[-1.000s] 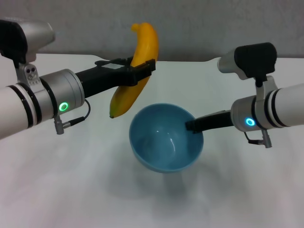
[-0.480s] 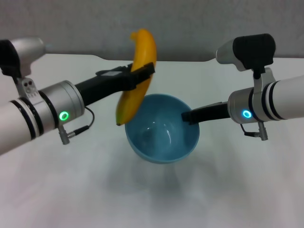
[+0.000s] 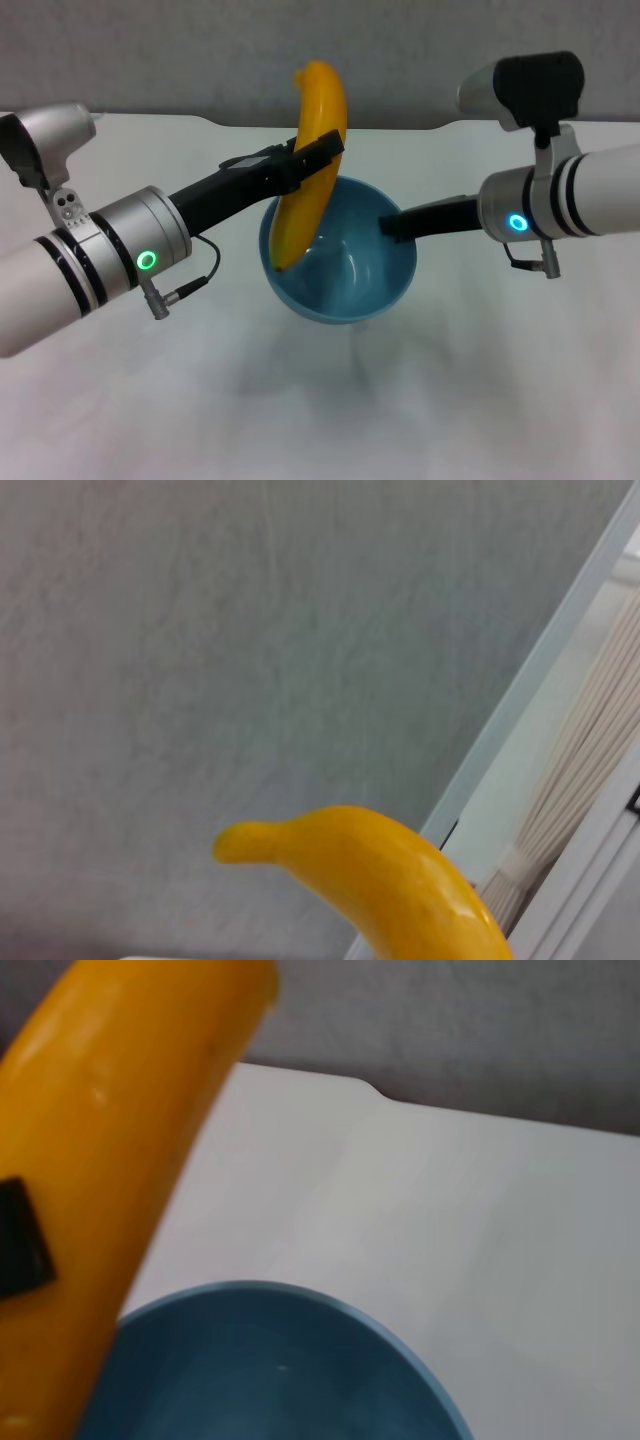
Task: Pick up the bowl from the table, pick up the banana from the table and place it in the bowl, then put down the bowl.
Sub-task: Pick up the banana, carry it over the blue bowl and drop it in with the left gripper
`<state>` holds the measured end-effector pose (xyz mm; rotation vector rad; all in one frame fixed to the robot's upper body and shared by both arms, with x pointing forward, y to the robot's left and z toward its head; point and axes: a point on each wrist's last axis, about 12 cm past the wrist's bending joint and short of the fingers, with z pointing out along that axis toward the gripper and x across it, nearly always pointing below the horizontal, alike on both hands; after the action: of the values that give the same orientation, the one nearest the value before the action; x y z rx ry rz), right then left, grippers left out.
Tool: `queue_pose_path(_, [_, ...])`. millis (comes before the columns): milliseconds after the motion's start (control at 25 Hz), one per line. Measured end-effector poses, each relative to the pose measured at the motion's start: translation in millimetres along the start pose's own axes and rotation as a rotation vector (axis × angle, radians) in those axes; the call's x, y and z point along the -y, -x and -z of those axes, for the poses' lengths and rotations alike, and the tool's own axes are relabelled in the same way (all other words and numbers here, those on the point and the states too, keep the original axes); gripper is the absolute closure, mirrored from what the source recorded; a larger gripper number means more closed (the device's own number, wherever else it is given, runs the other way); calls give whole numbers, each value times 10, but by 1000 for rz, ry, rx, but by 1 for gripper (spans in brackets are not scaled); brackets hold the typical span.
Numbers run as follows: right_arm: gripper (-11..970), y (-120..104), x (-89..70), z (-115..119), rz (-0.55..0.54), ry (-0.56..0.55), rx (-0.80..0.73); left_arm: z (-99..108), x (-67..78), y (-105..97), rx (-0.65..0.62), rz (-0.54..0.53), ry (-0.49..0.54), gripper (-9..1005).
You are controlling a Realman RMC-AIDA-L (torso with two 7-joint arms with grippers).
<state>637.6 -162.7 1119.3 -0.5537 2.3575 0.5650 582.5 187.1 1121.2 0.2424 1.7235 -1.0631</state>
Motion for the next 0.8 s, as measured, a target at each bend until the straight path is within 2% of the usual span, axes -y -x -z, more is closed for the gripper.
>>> queue_pose_path(240, [883, 40, -54, -40, 15, 5, -3, -16, -43, -37, 7, 22, -5, 485])
queue_pose_path(800, [879, 63, -140, -53, 19, 36, -1, -140, 26, -136, 3, 51, -40, 483])
